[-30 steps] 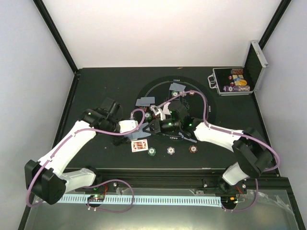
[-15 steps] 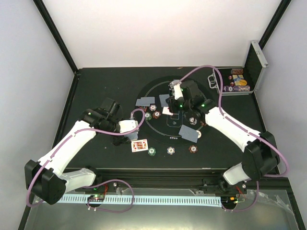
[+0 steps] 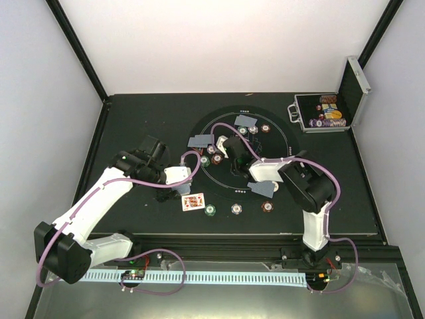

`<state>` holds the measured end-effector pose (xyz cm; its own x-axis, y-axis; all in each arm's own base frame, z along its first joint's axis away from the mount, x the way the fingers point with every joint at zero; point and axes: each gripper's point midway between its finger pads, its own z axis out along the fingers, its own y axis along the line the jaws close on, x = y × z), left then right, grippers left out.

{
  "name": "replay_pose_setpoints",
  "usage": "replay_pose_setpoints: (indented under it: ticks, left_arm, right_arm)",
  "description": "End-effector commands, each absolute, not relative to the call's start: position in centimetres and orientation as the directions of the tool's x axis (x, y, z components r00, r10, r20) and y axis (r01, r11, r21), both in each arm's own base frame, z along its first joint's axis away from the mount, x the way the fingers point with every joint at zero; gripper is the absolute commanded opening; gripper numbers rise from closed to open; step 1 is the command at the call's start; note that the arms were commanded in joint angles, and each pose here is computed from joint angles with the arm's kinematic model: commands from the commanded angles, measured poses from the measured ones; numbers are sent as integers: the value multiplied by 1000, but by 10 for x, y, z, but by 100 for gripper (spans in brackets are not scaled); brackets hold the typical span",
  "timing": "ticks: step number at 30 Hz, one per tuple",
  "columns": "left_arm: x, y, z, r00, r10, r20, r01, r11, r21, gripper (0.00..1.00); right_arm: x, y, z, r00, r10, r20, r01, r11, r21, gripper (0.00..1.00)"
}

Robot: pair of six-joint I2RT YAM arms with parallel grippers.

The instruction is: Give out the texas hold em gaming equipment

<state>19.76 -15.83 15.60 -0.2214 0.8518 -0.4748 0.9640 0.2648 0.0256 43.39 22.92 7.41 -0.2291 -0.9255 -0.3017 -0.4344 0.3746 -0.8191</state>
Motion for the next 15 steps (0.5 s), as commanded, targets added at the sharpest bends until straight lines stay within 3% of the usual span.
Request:
replay_pose_setpoints:
  ticks: [1, 11, 15]
  left_arm:
    - [203, -157, 167, -220, 852, -475, 960, 277, 53, 2]
    - [207, -159, 170, -227, 853, -470, 959, 279, 44, 2]
    - [206, -158, 173, -222, 853, -471, 960, 276, 47, 2]
  right_arm:
    - [448, 236, 99, -178, -946, -270, -331, 317, -889, 1]
    - [411, 240, 43, -221, -940, -261, -588, 341, -733, 3]
    - [405, 240, 44, -252, -922, -294, -607, 387, -694, 24]
